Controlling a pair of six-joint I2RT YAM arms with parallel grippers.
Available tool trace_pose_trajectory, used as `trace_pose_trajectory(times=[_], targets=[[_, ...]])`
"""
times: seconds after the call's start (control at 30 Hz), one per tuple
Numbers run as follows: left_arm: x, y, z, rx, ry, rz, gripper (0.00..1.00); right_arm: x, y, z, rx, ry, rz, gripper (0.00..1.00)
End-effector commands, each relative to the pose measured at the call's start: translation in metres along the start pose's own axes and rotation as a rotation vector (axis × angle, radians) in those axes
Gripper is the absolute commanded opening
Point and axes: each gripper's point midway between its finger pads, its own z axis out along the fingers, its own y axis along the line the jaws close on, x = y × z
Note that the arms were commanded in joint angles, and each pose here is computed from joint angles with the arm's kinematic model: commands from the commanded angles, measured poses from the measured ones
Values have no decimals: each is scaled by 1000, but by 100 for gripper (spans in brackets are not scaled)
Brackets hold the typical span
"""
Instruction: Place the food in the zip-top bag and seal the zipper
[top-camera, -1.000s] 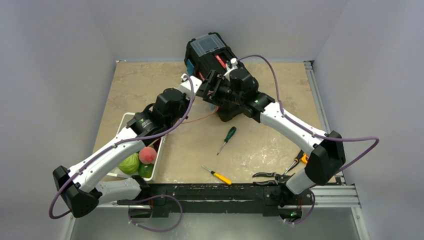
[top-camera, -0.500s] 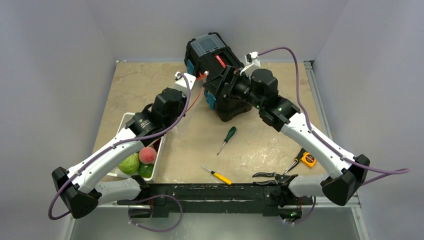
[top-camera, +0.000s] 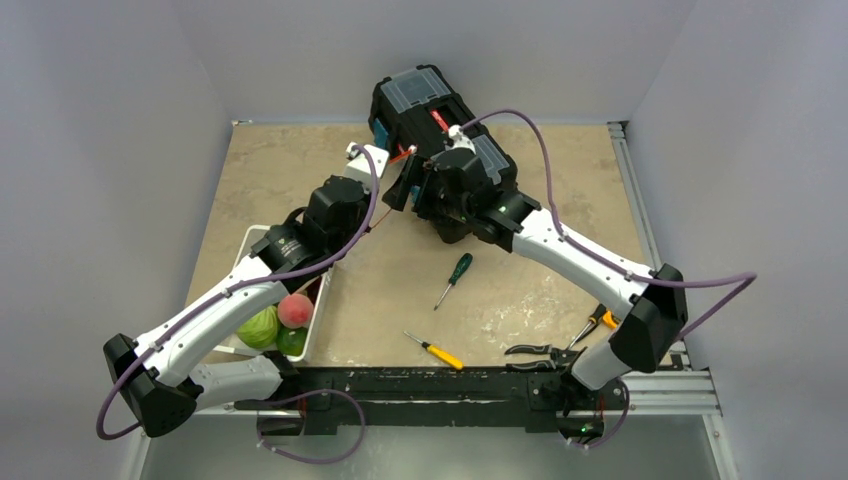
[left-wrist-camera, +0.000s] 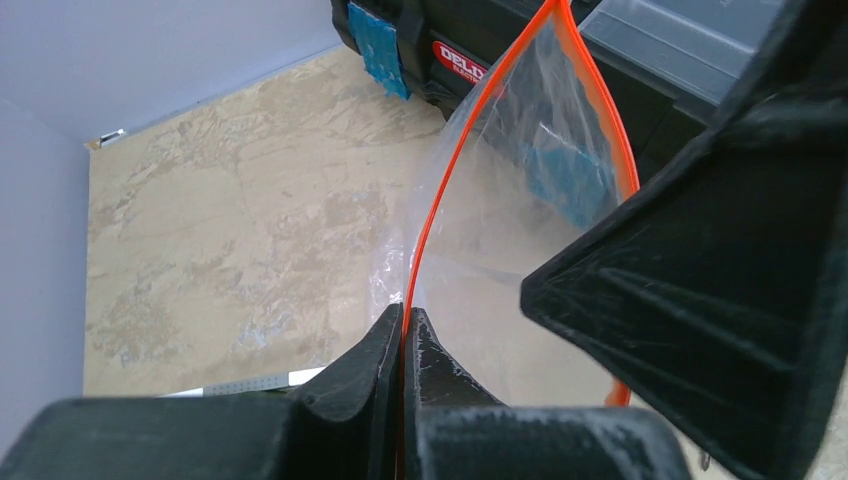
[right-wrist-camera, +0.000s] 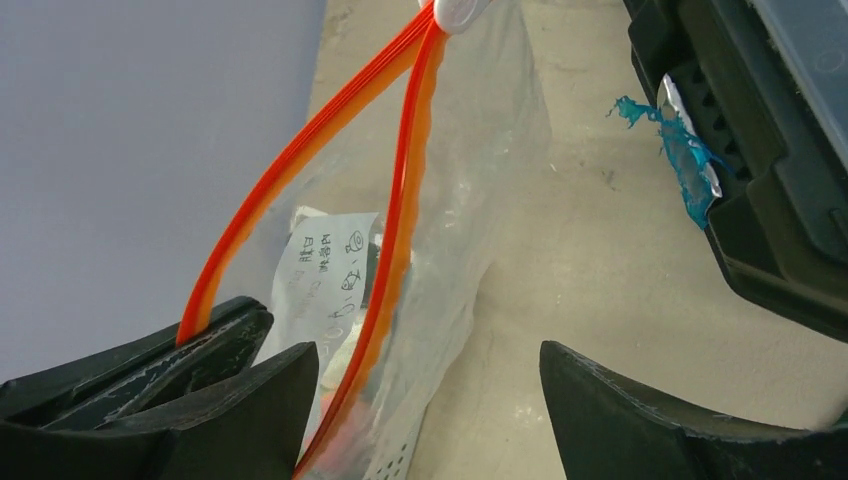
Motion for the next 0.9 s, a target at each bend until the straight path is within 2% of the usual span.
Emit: trace_pose_trajectory(times=[0.0, 0.07, 0.2, 0.33, 0.57, 0.67, 0.8, 0.87], targets=[[-24, 4, -7, -3, -66, -56, 0, -23, 20, -10, 46, -103, -11, 81], [-24, 2, -7, 2, -63, -56, 0, -24, 19, -10, 79, -125, -36, 80], [-24, 1, -7, 5, -59, -56, 0, -30, 14, -12, 170, -175, -98, 69], [-25, 2, -7, 3, -59, -59, 0, -32, 21, -18, 226, -223, -168, 65], [-25, 3, -9, 1, -64, -65, 0, -31, 28, -12, 284, -245, -243, 48], [-26, 4, -10, -2, -67, -68, 0, -33, 27, -12, 301, -259, -258, 33], [-26, 5, -10, -6, -71, -70, 0, -36, 25, -14, 332, -285, -284, 22], [-27, 5, -10, -4, -74, -75, 0, -39, 23, -16, 349, -296, -295, 6]])
